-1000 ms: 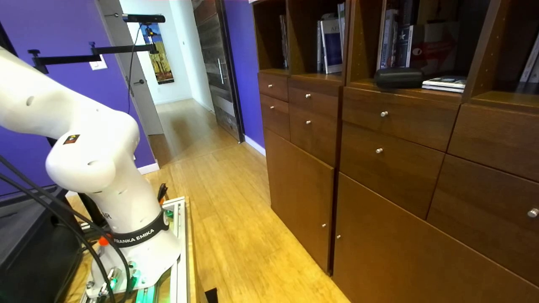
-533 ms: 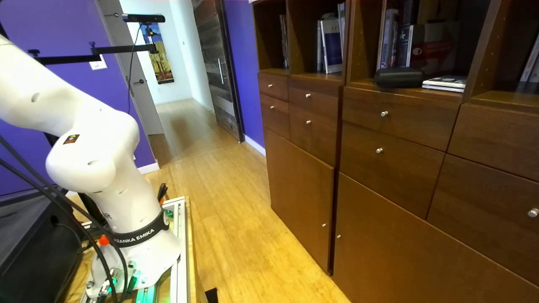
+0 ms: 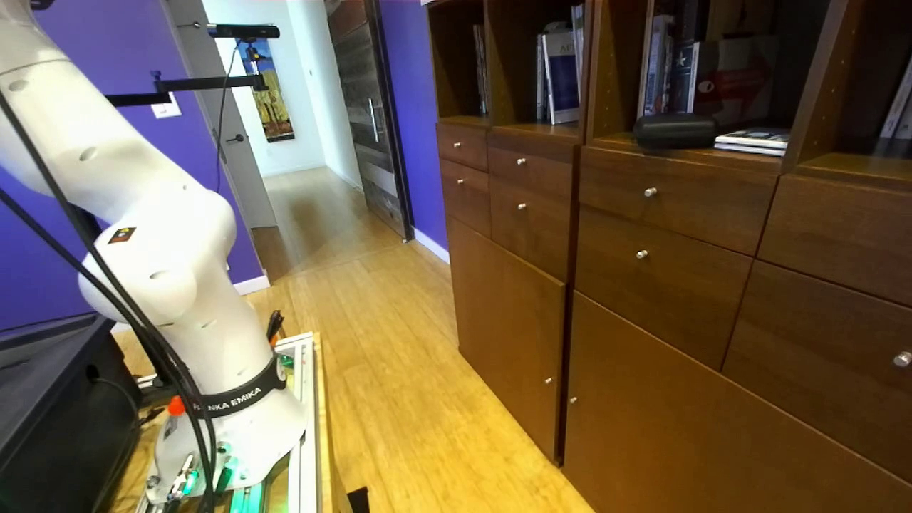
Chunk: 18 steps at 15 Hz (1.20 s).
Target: Open the cabinet door on the left completely
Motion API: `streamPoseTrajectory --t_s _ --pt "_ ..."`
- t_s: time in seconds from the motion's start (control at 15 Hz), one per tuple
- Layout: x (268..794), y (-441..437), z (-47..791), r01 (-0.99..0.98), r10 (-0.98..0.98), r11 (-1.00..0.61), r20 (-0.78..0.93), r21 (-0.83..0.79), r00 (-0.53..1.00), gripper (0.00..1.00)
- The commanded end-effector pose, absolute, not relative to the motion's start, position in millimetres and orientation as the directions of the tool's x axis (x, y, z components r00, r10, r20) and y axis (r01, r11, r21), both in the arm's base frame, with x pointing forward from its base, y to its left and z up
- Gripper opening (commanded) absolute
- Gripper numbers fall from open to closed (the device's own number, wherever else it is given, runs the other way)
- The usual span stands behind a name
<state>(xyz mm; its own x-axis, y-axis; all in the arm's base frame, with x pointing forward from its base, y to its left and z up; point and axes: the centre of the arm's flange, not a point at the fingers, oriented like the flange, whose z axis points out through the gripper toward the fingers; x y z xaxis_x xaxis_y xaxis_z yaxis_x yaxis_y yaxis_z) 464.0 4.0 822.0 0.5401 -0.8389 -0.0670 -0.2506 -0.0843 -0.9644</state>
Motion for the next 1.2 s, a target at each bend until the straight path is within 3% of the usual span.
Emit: streamPoseTrajectory --t_s 0.0,0.53,1.13 --pt "483.8 50.3 834.8 -0.299 -0.850 -0.055 -0.112 -0.953 0.514 1.00" --pt "482.7 53.7 822.8 -0.285 -0.844 -0.086 -0.082 -0.955 0.530 1.00" --pt "527.6 61.9 833.6 -0.229 -0.878 -0.080 -0.041 -0.970 0.478 1.00"
